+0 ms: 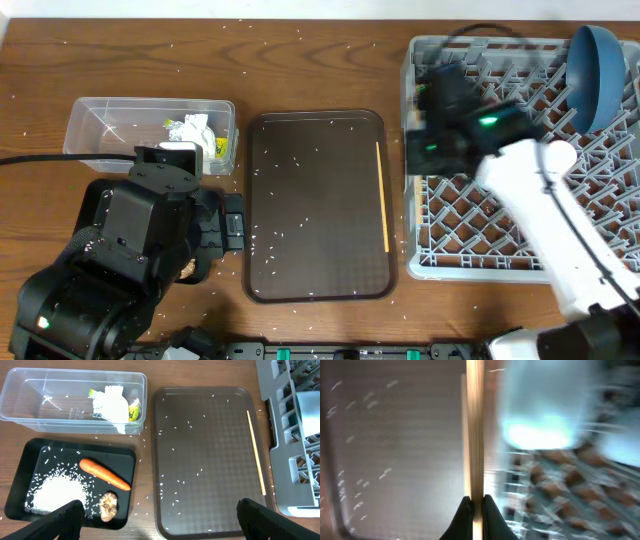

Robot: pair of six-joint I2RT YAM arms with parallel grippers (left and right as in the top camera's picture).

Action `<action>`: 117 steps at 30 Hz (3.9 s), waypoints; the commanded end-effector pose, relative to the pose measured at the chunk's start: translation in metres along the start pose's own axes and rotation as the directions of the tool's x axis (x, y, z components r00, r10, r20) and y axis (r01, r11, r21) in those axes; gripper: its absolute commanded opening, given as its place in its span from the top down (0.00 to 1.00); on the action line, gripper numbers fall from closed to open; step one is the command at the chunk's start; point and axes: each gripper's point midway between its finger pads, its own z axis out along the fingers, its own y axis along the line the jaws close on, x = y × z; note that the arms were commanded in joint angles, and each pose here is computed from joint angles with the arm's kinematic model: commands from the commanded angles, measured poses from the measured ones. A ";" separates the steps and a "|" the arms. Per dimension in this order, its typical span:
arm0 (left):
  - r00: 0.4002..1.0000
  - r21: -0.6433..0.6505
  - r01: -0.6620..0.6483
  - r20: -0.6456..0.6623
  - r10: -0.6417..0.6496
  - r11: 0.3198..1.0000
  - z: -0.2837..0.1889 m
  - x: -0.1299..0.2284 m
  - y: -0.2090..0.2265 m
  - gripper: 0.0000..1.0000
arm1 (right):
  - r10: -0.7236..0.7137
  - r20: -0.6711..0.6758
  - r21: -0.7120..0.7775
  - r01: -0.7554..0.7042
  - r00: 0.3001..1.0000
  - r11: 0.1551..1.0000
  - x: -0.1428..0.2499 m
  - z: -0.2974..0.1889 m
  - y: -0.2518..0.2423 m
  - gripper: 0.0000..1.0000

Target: Sort waste into correct bins and load items into the dishwasher rack

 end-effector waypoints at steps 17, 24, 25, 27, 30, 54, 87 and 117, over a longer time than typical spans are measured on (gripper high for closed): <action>1.000 -0.007 -0.004 0.017 0.004 1.000 -0.004 -0.003 0.002 0.02 | 0.190 0.088 0.360 -0.209 0.978 0.909 -0.019 -0.032 -0.214 0.99; 1.000 -0.006 -0.004 0.017 0.004 1.000 -0.004 -0.003 0.002 0.02 | 0.124 0.010 0.469 -0.114 0.992 0.876 -0.019 -0.017 -0.236 0.99; 1.000 -0.007 -0.004 0.017 0.004 1.000 -0.004 -0.003 0.002 0.02 | 0.126 -0.001 0.469 -0.111 0.992 0.876 -0.019 -0.013 -0.236 0.99; 1.000 -0.007 -0.004 0.017 0.004 1.000 -0.004 -0.003 0.002 0.02 | 0.131 -0.025 0.482 -0.103 0.991 0.870 -0.016 -0.007 -0.240 0.99; 1.000 -0.006 -0.004 0.017 0.004 1.000 -0.004 -0.003 0.002 0.02 | 0.137 -0.059 0.487 -0.092 0.989 0.869 -0.013 0.002 -0.242 0.99; 1.000 -0.006 -0.004 0.017 0.004 1.000 -0.004 -0.003 0.002 0.02 | -0.252 0.067 -0.177 0.260 0.965 0.949 -0.021 -0.010 -0.002 0.68; 1.000 -0.006 -0.004 0.017 0.004 1.000 -0.004 -0.003 0.002 0.02 | -0.022 -0.272 0.243 0.090 0.962 0.966 0.059 0.170 0.044 0.66; 1.000 -0.006 -0.004 0.017 0.004 1.000 -0.004 -0.003 0.002 0.02 | -0.160 -0.220 0.102 0.186 0.962 0.977 0.038 0.141 0.061 0.99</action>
